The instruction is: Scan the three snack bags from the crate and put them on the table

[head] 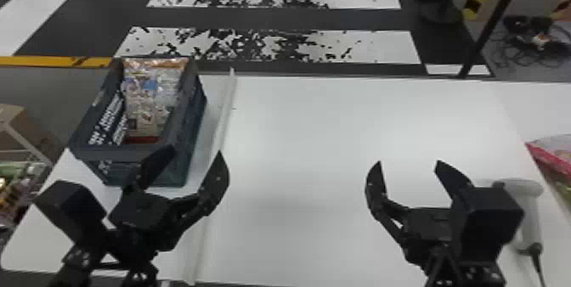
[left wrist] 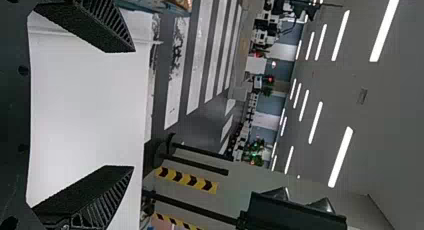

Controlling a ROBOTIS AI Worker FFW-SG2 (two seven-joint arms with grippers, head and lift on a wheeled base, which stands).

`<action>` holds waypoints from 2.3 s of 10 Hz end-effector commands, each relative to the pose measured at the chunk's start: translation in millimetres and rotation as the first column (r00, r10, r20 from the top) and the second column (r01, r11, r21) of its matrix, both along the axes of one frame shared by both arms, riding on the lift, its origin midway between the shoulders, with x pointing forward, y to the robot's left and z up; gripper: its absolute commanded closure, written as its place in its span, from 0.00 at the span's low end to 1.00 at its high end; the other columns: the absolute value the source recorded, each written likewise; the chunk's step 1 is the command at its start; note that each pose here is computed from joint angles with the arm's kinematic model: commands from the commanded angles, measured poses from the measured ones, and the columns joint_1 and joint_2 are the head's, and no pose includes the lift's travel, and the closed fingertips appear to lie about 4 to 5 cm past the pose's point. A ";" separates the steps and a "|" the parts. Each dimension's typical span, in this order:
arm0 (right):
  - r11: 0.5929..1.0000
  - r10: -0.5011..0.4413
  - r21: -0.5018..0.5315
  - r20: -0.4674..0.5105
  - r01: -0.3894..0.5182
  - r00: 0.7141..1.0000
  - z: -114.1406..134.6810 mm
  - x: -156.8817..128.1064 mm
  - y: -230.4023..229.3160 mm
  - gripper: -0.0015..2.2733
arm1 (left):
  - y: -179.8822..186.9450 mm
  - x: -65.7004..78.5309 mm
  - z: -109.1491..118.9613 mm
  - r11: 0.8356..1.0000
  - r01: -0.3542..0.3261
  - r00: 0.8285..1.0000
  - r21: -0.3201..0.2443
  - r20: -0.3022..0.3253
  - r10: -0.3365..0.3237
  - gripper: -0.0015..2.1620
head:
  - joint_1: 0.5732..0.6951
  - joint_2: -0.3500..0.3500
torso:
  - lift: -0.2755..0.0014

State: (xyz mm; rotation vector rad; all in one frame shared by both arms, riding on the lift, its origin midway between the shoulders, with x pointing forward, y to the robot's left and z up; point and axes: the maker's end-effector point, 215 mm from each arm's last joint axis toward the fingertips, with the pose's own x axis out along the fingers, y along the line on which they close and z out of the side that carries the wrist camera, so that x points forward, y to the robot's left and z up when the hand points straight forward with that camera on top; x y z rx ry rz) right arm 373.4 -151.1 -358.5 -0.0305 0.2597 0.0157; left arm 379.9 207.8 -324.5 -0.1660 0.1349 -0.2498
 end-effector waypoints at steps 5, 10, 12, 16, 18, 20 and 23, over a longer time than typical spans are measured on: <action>0.999 0.036 -0.035 0.014 -0.035 0.999 -15.5 -17.5 27.5 0.04 | 108.0 66.2 6.9 0.993 -0.118 0.957 0.000 -0.267 0.114 0.01 | 1.00 0.82 | 0.66; 0.995 0.047 -0.092 0.017 -0.045 0.999 -20.6 -22.2 29.4 0.04 | 170.3 149.6 -17.7 0.976 -0.216 0.915 -0.004 -0.350 0.201 0.01 | 1.00 0.93 | 0.66; 0.991 0.054 -0.125 -0.002 -0.054 0.999 -29.3 -23.3 26.4 0.04 | 185.5 183.6 -24.2 0.974 -0.221 0.899 0.051 -0.377 0.224 0.01 | 1.00 0.95 | 0.66; 0.985 0.050 -0.165 -0.011 -0.051 0.999 -42.1 -18.7 19.5 0.04 | 203.6 221.6 -24.3 0.957 -0.197 0.878 0.212 -0.397 0.268 0.02 | 1.00 0.95 | 0.66; 0.981 0.070 -0.183 -0.015 -0.071 0.997 -47.5 -13.0 26.2 0.04 | 222.4 222.0 -35.0 0.951 -0.192 0.857 0.244 -0.430 0.283 0.03 | 1.00 0.95 | 0.66; 0.979 0.057 -0.197 -0.014 -0.059 0.998 -50.5 -11.9 21.0 0.04 | 213.4 230.6 -52.3 0.952 -0.158 0.843 0.262 -0.467 0.268 0.03 | 1.00 0.98 | 0.66; 0.978 0.055 -0.202 -0.005 -0.055 0.998 -47.7 -10.3 20.6 0.04 | 203.8 241.9 -61.8 0.955 -0.147 0.842 0.256 -0.475 0.257 0.03 | 1.00 0.95 | 0.66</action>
